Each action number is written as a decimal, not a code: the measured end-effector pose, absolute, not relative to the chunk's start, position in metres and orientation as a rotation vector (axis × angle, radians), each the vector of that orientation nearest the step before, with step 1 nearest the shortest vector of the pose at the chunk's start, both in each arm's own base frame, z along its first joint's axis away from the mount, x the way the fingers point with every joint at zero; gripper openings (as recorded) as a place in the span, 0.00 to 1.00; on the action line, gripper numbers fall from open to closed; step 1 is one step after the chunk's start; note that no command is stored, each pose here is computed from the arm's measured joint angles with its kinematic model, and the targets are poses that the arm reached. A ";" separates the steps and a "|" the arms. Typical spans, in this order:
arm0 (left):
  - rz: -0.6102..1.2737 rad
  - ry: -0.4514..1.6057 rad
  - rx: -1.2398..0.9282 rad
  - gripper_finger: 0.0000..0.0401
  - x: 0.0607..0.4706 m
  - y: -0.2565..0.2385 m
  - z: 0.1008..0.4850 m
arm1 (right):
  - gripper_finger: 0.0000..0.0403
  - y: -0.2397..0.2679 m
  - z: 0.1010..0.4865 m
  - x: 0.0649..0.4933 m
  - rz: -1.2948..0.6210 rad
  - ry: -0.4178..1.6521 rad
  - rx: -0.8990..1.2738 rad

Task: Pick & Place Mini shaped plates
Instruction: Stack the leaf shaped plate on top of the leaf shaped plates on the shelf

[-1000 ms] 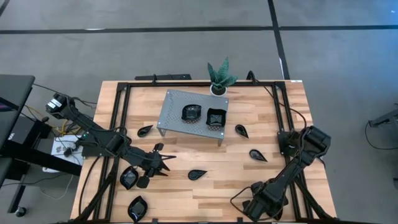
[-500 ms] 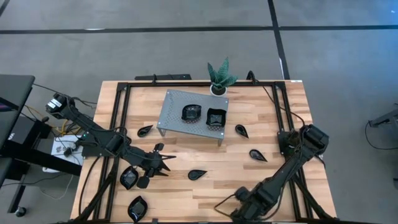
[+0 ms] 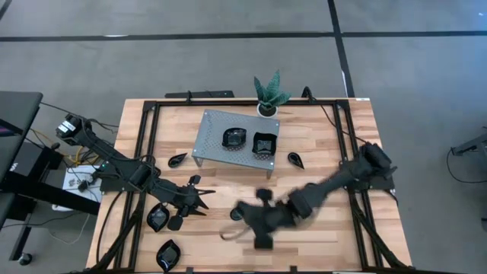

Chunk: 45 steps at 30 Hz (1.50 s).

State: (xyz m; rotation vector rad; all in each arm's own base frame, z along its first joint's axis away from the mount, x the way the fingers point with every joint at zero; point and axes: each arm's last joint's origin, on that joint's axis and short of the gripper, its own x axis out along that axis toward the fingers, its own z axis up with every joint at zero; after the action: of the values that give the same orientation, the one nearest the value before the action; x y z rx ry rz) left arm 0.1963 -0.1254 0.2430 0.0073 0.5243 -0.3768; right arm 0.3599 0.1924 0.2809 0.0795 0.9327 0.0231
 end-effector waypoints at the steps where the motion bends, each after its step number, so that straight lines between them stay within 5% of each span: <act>1: -0.377 0.524 0.007 0.25 0.196 -0.125 0.243 | 0.00 0.181 0.287 0.366 0.046 0.928 0.026; 9: -0.374 0.524 -0.004 0.25 0.196 -0.125 0.243 | 0.00 0.092 0.345 0.387 -0.020 0.940 -0.366; 15: -0.375 0.520 -0.006 0.25 0.197 -0.126 0.244 | 0.00 0.035 0.351 0.396 -0.024 0.970 -0.603; 23: -0.376 0.506 -0.011 0.25 0.197 -0.126 0.245 | 0.00 -0.015 0.349 0.396 -0.049 1.030 -0.583; 45: -0.374 0.492 -0.016 0.25 0.198 -0.126 0.246 | 0.00 -0.018 0.312 0.402 -0.041 1.058 -0.589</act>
State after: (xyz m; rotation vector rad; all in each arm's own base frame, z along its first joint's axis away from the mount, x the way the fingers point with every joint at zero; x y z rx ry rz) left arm 0.1977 -0.1262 0.2461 -0.0160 0.4923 -0.3742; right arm 0.4022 -0.0177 0.3121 -0.5893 1.0575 -0.0412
